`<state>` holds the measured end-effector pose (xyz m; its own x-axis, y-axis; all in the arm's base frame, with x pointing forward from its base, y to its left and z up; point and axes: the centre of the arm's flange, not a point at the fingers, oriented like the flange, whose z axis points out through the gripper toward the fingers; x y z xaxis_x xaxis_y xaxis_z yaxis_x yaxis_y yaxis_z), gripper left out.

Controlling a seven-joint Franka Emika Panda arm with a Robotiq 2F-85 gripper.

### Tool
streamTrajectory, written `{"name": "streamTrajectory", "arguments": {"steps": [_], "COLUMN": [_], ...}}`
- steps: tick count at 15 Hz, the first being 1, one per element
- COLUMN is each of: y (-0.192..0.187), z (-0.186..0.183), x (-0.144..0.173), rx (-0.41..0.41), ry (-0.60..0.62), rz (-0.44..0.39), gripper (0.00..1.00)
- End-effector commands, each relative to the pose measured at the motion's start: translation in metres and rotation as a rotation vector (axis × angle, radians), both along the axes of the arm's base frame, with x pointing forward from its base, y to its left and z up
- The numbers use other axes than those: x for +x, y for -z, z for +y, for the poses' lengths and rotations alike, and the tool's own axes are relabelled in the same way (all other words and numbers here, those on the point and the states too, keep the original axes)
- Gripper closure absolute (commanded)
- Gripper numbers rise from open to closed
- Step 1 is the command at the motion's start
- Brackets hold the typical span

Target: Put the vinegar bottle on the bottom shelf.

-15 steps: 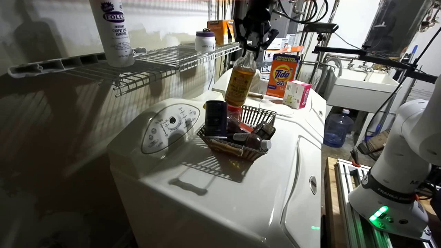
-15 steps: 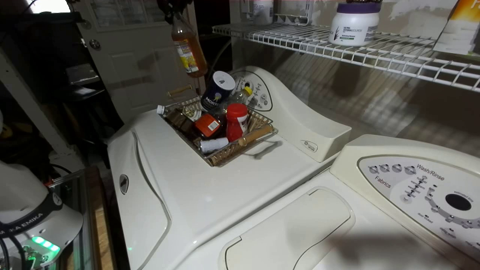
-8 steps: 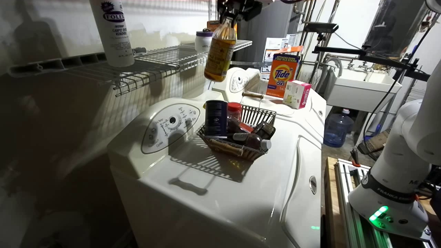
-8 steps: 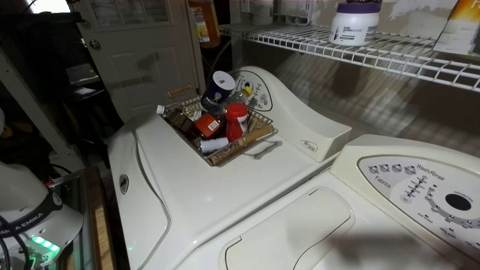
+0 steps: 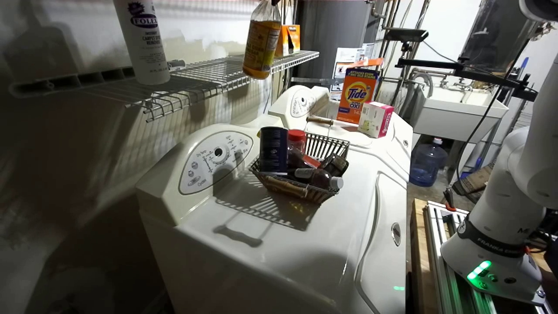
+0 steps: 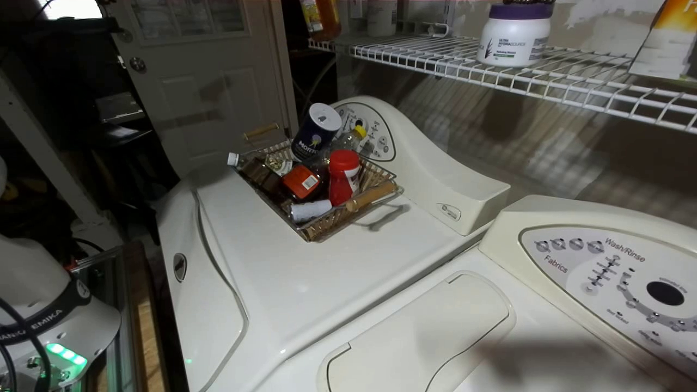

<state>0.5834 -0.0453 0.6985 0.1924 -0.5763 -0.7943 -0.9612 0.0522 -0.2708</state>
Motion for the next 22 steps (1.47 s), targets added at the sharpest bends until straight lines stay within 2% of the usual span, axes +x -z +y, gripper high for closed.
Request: {"name": "streamTrajectory", "arguments": {"steps": [1,5,9,15,22], "y": [0.001,-0.007,-0.016,-0.031,-0.024], "z": [0.0,-0.004,-0.007,-0.013,-0.016], "x": [0.001,0.019,0.035,0.065,0.102], "rx": [0.0,0.035,0.038,0.09,0.178], "ry": [0.0,0.064,0.126,0.268,0.434], "rz": [0.001,-0.022,-0.035,-0.014,0.021], "gripper": [0.9,0.9,0.9,0.9,0.9]}}
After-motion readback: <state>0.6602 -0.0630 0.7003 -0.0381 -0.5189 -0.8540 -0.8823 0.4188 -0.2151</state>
